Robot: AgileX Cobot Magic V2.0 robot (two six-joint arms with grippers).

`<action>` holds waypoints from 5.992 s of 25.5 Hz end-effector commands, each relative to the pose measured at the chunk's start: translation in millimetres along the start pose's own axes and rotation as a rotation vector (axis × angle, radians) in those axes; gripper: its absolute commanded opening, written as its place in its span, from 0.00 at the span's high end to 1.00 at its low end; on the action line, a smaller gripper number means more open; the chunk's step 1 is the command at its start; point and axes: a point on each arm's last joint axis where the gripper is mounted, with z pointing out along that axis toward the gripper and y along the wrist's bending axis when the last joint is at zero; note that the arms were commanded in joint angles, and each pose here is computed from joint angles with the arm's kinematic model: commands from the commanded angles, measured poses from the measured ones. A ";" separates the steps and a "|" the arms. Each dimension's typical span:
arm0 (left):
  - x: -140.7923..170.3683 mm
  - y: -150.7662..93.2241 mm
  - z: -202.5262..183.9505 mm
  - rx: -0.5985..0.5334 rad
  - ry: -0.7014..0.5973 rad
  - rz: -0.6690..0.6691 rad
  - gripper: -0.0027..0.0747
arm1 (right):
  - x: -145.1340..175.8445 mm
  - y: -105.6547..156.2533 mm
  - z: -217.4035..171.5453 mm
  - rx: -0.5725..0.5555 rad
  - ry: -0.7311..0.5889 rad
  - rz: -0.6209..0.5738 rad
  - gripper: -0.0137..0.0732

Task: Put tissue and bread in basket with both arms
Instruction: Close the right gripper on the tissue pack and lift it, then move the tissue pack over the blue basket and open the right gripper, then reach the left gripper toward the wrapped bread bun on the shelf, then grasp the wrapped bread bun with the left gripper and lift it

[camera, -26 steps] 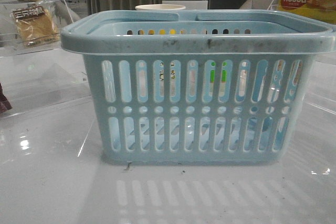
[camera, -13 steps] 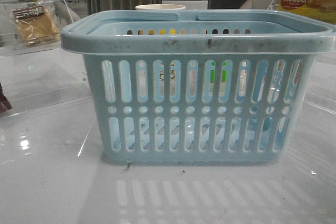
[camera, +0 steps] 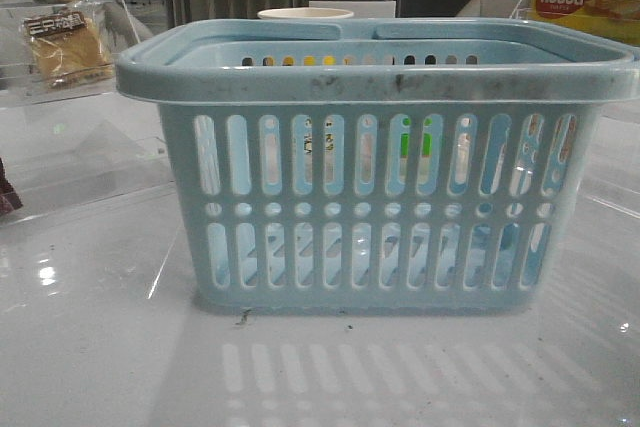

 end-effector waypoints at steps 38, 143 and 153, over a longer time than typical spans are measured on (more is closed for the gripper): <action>-14.2 0.3 -1.1 0.002 -0.084 -0.010 0.31 | -53.1 118.4 -247.8 -0.506 -0.377 0.017 0.64; -64.4 19.5 291.3 -0.020 0.168 -0.032 0.19 | 97.0 42.4 -346.3 -0.478 -0.346 -0.113 0.24; -82.4 25.1 371.7 -0.025 0.133 -0.025 0.19 | 97.0 42.4 -346.3 -0.478 -0.346 -0.113 0.24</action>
